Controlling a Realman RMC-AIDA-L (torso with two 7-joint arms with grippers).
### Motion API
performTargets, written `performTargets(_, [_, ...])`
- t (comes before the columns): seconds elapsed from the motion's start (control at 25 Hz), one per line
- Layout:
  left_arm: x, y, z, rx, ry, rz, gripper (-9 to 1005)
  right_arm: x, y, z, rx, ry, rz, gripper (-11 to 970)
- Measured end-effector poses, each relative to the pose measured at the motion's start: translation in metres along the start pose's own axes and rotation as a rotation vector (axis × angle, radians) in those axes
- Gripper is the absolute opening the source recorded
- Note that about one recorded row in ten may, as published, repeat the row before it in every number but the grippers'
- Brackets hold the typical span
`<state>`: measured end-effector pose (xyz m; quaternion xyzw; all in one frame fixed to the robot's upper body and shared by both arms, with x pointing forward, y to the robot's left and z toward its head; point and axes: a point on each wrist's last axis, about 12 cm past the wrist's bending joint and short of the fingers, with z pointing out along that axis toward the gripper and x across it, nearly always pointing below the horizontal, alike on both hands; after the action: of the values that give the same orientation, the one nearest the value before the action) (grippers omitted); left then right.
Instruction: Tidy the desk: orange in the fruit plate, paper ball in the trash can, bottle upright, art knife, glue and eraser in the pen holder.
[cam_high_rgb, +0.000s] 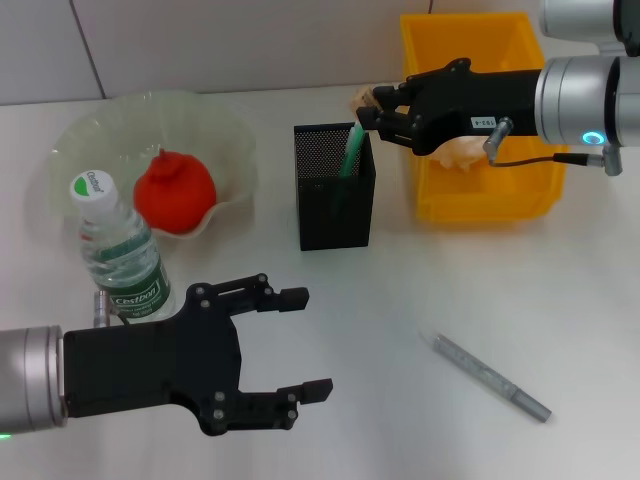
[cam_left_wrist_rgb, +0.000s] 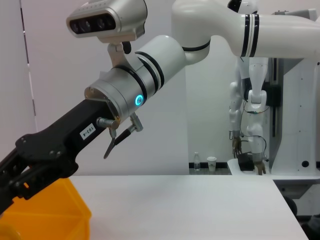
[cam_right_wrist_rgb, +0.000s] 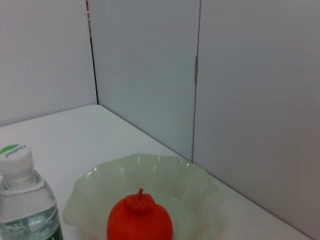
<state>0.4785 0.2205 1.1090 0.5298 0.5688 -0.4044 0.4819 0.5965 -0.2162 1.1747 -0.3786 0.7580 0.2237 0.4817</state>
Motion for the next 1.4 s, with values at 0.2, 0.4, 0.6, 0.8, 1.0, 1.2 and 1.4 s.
performTargets(0.2, [0.000,0.002,0.004,0.011,-0.003,-0.006,801,-0.002,0.000,0.002,-0.003,0.001,0.015,253])
performTargets(0.4, [0.000,0.007,0.009,0.029,-0.004,-0.012,801,-0.003,-0.003,0.009,-0.005,0.003,0.028,255])
performTargets(0.6, [0.000,0.007,0.011,0.039,-0.003,-0.011,801,-0.002,-0.006,0.019,-0.007,0.026,0.033,257])
performTargets(0.8, [0.000,0.007,0.012,0.040,-0.002,-0.011,800,-0.001,-0.006,0.030,-0.013,0.053,0.028,259])
performTargets(1.0, [0.000,0.007,0.012,0.040,-0.002,-0.011,800,0.000,-0.006,0.032,-0.018,0.058,0.029,261])
performTargets(1.2, [0.001,0.007,0.012,0.040,-0.002,-0.012,800,0.000,-0.006,0.035,-0.026,0.066,0.033,263])
performTargets(1.4, [0.001,0.007,0.012,0.040,-0.002,-0.012,800,0.000,-0.006,0.036,-0.028,0.068,0.034,266])
